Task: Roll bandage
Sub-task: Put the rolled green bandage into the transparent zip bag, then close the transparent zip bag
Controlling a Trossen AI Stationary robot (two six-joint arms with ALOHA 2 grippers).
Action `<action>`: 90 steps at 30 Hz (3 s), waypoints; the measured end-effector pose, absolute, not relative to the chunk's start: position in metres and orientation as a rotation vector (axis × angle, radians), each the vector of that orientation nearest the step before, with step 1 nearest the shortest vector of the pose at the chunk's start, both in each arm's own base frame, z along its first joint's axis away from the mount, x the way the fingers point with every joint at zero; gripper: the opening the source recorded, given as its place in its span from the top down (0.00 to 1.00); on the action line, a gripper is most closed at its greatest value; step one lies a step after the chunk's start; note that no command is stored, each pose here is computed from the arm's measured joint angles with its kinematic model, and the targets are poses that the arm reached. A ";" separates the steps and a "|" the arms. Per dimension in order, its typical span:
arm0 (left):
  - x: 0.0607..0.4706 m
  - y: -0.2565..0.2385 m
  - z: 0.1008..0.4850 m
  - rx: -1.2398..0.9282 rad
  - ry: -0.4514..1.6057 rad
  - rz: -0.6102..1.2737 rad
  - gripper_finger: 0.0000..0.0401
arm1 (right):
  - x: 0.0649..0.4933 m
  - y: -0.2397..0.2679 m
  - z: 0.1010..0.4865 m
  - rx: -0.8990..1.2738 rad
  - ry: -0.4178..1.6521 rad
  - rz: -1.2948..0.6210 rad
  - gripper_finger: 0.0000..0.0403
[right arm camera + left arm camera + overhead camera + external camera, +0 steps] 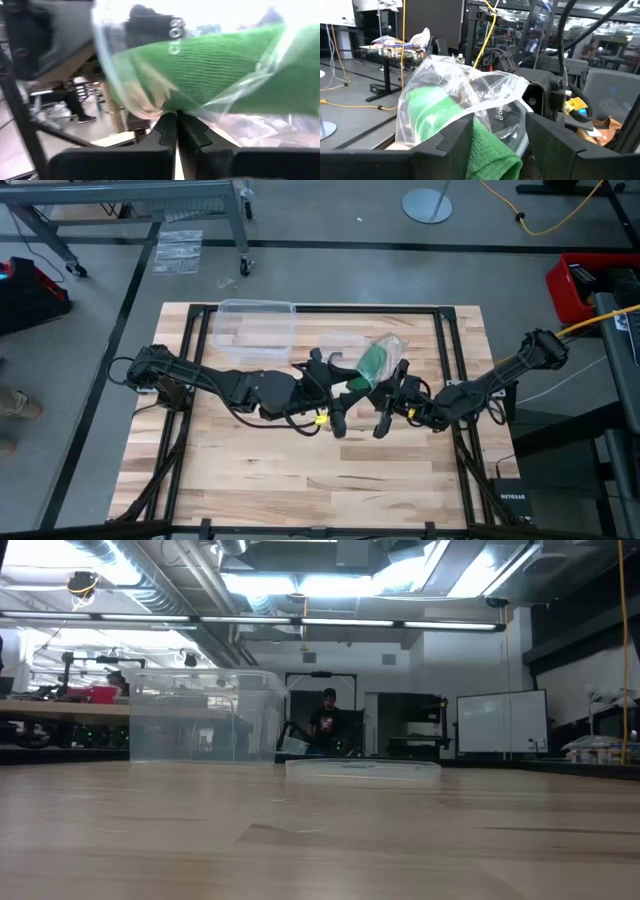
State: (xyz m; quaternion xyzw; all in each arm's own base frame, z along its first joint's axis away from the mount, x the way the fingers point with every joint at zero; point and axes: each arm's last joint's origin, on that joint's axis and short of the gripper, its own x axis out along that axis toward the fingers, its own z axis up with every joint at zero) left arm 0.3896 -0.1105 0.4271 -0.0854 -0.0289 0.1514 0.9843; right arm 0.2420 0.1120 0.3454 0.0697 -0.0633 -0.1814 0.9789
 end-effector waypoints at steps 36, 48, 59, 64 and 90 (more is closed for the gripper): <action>0.379 -0.088 0.456 -0.175 -0.224 0.365 0.56 | 0.225 0.104 0.375 0.399 -0.336 -0.256 0.99; 0.379 -0.093 0.455 0.149 -0.157 0.350 0.56 | 0.223 0.106 0.380 0.519 -0.362 -0.093 0.99; 0.363 -0.138 0.413 0.490 0.259 0.164 0.59 | 0.200 0.106 0.374 0.635 -0.132 0.078 0.99; 0.352 -0.152 0.398 0.536 0.391 0.098 0.63 | 0.200 0.109 0.362 0.620 -0.032 0.017 0.99; 0.375 -0.159 0.352 0.697 0.568 0.014 0.67 | 0.238 0.135 0.310 0.677 0.222 0.021 0.99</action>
